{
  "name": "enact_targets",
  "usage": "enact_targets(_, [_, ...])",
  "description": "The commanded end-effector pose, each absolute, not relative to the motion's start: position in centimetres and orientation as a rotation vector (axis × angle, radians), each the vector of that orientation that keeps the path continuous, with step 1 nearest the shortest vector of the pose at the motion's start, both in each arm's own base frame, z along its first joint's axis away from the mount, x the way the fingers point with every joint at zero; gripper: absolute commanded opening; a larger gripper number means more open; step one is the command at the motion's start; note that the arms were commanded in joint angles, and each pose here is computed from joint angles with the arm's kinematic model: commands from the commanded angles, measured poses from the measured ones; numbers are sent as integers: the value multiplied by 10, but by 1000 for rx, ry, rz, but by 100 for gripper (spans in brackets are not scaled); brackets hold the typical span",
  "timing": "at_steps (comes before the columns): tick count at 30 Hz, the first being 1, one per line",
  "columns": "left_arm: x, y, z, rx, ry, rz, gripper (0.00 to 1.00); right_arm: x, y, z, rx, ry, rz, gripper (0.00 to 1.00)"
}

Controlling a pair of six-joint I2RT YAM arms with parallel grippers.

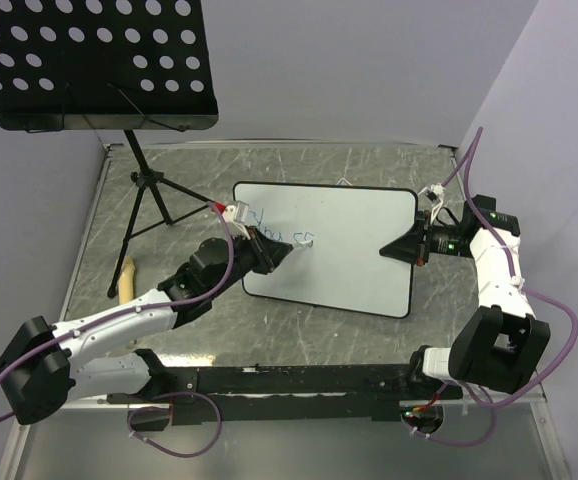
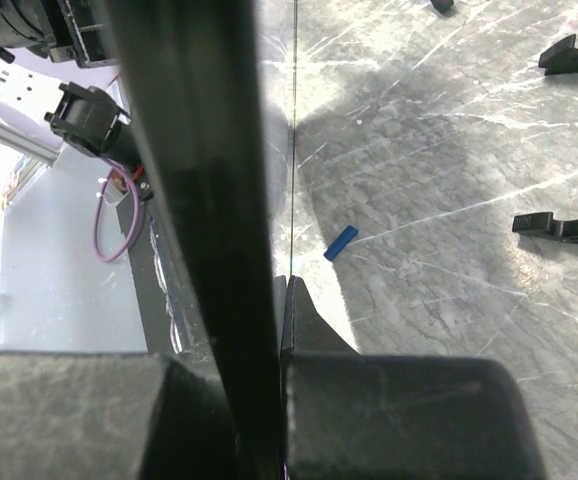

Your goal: Write a sentence on the whiteboard

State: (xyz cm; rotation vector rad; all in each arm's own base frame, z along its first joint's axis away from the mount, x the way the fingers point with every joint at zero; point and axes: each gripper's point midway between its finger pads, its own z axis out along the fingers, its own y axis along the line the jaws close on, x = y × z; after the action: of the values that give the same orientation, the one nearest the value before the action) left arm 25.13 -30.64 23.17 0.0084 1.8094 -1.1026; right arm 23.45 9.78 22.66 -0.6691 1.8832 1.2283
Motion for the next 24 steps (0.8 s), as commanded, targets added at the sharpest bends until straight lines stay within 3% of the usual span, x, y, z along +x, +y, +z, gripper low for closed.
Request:
enact_targets(1, [264, -306, 260, -18, 1723, -1103, 1, 235, 112, 284, -687, 1587, 1332, 0])
enact_targets(24, [263, -304, 250, -11, 1764, -1093, 1, 235, 112, 284, -684, 1587, 1336, 0])
